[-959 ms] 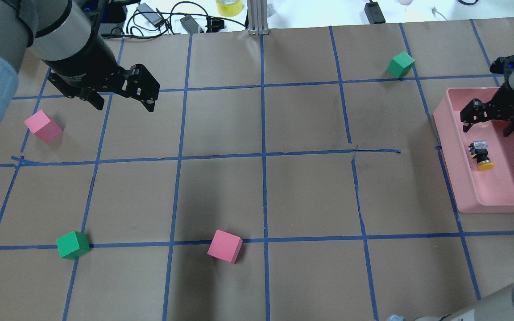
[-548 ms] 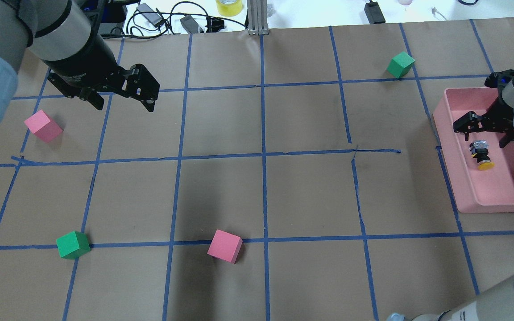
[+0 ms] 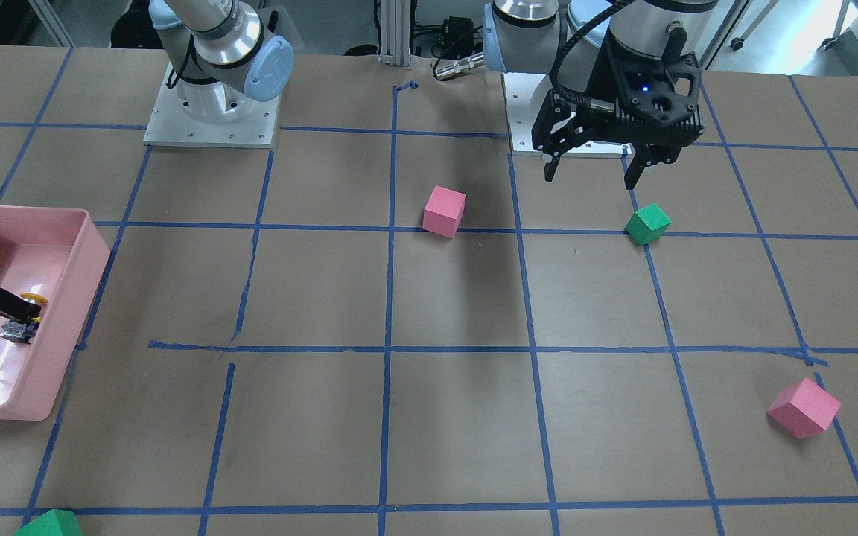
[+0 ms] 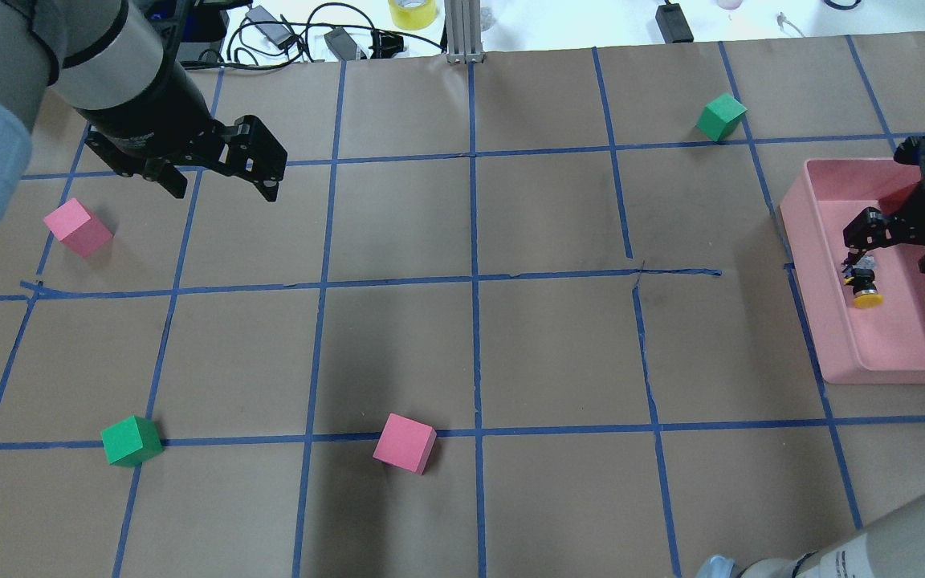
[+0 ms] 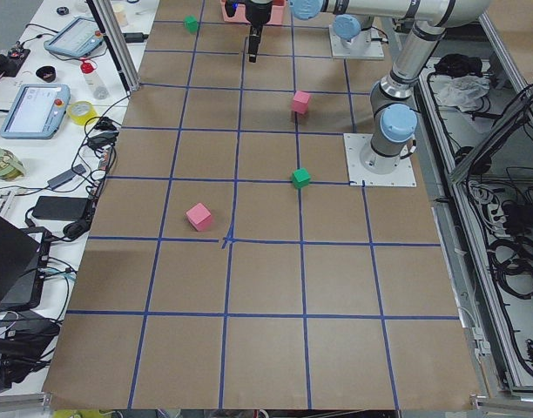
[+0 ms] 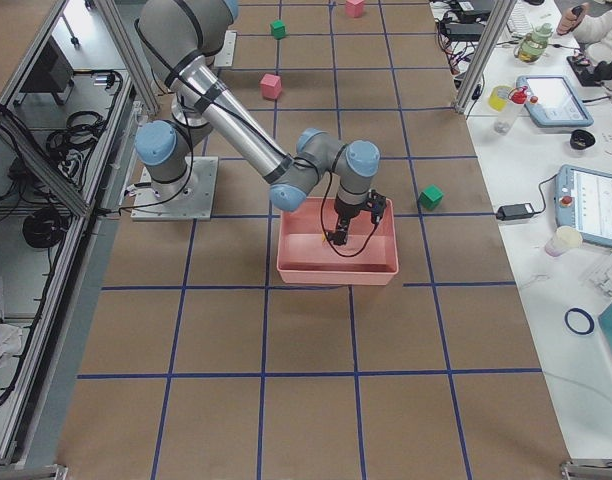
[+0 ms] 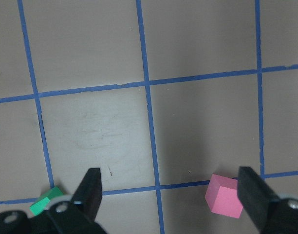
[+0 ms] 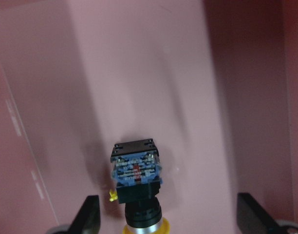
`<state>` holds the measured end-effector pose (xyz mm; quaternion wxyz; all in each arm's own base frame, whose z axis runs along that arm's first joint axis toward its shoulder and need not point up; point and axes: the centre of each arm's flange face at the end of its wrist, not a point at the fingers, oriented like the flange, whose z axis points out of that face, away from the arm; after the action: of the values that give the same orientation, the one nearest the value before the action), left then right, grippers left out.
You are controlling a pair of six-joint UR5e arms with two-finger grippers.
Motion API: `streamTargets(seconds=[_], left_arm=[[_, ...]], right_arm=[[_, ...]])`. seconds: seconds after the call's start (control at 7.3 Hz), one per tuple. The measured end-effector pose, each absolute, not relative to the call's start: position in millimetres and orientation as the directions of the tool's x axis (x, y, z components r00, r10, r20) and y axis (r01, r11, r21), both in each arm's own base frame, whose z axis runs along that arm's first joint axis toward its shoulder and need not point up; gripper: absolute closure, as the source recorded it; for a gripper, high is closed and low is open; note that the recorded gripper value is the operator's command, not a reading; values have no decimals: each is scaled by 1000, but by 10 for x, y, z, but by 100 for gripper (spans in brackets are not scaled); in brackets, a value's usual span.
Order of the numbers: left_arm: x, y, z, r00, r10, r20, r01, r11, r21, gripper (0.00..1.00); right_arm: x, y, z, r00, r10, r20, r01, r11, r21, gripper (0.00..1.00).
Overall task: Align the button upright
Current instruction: 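Lower the right gripper and grasp the black button switch in the tray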
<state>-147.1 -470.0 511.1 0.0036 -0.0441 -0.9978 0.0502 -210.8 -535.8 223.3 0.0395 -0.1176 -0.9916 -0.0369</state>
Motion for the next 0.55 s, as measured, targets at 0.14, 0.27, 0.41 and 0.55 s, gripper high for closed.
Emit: streamTargets(seconds=[0.14, 0.27, 0.41, 0.55], left_arm=[[-1471, -4700, 5111, -996, 88, 3, 88, 991, -100, 0], [-1471, -4700, 5111, -996, 88, 3, 88, 991, -100, 0], [-1471, -4701, 5111, -996, 88, 3, 88, 991, -100, 0], [-1471, -4701, 5111, -996, 88, 3, 88, 991, -100, 0]], right_arm=[[-2110, -5355, 2218, -970, 232, 79, 237, 969, 66, 0], [-2107, -5360, 2183, -970, 234, 70, 239, 969, 69, 0], [-2106, -5369, 2136, -970, 235, 60, 239, 968, 72, 0], [-2100, -5380, 2082, -971, 235, 46, 238, 968, 76, 0]])
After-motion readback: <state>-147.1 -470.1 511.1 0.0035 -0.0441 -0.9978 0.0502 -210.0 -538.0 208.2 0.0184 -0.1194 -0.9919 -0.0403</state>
